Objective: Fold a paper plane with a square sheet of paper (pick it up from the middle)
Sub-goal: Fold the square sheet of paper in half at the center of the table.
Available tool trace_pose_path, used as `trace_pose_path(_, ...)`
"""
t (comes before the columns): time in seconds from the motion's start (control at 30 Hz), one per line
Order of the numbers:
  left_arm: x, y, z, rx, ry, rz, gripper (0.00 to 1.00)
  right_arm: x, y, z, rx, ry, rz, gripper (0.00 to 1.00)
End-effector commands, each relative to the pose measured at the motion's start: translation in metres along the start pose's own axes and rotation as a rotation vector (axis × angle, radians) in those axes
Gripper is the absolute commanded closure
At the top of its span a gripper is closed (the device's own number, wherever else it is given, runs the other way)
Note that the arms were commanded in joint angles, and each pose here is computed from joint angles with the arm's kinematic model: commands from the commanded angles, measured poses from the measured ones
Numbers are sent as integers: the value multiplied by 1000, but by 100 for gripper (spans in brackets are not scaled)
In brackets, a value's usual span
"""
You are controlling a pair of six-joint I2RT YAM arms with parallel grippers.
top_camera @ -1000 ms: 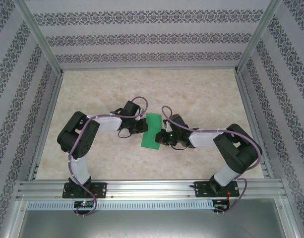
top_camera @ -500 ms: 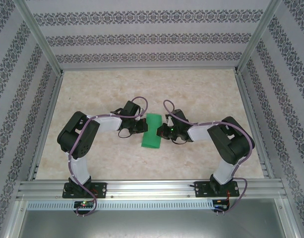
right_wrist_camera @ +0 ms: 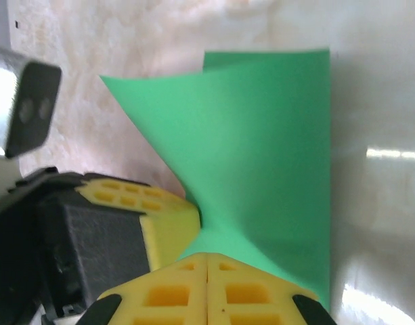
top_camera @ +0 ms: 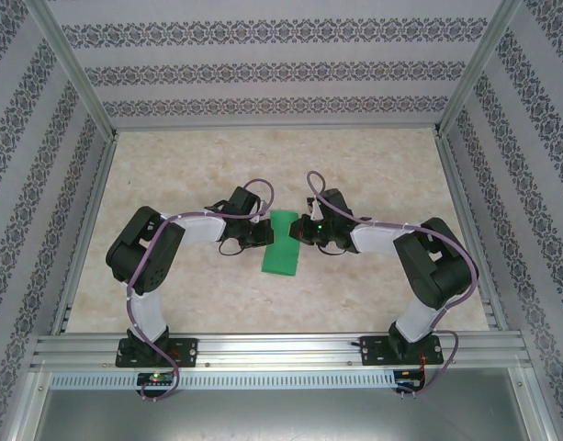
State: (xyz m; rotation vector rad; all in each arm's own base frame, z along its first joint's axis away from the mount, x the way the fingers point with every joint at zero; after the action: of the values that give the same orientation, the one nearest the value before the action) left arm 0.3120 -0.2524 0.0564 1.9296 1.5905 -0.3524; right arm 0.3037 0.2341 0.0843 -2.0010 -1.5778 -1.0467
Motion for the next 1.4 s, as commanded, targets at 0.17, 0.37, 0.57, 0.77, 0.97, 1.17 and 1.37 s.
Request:
trace_pose_path(0.17, 30, -40, 16, 152, 142, -36, 100, -48, -10, 21, 47, -109, 61, 94)
trace_pose_path(0.37, 31, -42, 16, 156, 149, -37, 100, -26, -2, 6, 26, -77, 36, 93)
trace_pose_path(0.57, 31, -41, 16, 156, 149, -36, 100, 0, 20, 2, 13, -44, -7, 93)
trace_pose_path(0.77, 30, -40, 17, 158, 148, -33, 100, -26, 24, 17, 23, -92, 42, 93)
trace_pose_path(0.97, 31, -41, 17, 163, 151, -29, 100, -42, 21, 26, 46, -126, 84, 93)
trace_pose_path(1.17, 33, -42, 16, 165, 158, -29, 100, -16, 36, 9, 4, -93, 60, 92)
trace_pose_path(1.37, 32, -41, 16, 165, 157, -27, 100, -6, 50, 6, -9, -78, 44, 92)
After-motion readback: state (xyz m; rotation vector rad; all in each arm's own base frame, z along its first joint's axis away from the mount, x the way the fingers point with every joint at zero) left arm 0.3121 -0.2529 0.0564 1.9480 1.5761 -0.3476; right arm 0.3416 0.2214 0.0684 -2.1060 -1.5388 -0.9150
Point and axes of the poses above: each hand's point on the last joint's axis, 136 mm out from that joint toward the fingers, its own z axis out along the fingers, its own x axis along the line the jaws close on, y = z × x, the point moved 5 cm from there along -z, back along the fingers, and after that the axes turned 10 degrees about z, right-handed, at the moved point
